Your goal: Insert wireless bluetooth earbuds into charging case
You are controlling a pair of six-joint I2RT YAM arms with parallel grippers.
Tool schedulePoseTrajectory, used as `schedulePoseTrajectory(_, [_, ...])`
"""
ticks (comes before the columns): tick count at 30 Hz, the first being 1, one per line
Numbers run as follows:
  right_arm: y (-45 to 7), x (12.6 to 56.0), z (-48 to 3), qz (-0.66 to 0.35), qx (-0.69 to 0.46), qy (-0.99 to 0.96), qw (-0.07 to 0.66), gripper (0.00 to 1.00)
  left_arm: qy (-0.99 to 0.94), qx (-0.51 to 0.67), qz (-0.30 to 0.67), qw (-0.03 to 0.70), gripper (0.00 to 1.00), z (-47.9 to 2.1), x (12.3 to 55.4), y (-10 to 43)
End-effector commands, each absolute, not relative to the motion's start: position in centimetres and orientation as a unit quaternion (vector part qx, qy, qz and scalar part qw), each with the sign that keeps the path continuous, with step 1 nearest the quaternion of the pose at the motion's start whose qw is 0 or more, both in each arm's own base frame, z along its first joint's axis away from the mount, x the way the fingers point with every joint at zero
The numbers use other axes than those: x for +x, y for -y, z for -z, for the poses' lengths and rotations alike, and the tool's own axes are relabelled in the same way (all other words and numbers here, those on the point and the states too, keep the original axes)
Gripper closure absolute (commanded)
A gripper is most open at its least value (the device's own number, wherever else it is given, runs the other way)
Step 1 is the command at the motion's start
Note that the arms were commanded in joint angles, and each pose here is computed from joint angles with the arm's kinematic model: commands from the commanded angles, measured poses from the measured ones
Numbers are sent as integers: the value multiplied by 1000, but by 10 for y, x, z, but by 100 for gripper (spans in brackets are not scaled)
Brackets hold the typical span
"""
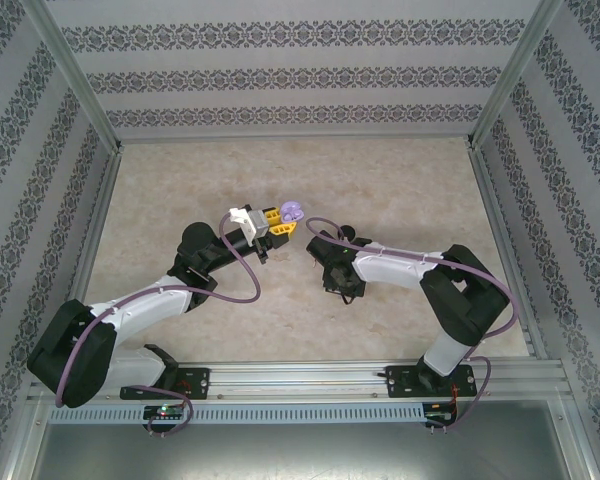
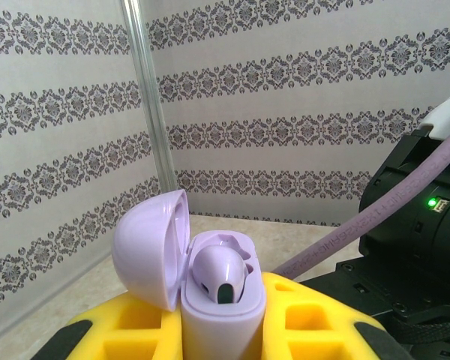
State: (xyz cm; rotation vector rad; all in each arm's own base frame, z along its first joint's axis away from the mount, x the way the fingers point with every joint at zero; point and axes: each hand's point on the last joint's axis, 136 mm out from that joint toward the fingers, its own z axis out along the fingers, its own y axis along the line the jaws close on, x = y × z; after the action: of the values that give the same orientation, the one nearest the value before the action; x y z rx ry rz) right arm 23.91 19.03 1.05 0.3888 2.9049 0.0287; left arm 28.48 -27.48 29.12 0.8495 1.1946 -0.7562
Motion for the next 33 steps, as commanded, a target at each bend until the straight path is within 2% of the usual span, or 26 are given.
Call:
schedulePoseTrajectory(1, [-183,233,0,-3,135,-985,103,75,-511,379,336,695,100,-305,280,274])
schedulePoseTrajectory(11, [-184,235,-17,-29,138,-982,126,82,-514,375,338,693,100,-305,283,275])
schedulePoseTrajectory(20, [-173,248,-72,-72,151,-967,194,82,-515,375,340,692,100,-307,287,278])
schedulePoseTrajectory(26, [-164,268,-133,-121,153,-946,259,82,-516,381,339,688,100,-306,289,281])
schedulePoseTrajectory(33, [-165,299,-235,-180,113,-909,359,81,-520,392,344,677,100,-300,293,287])
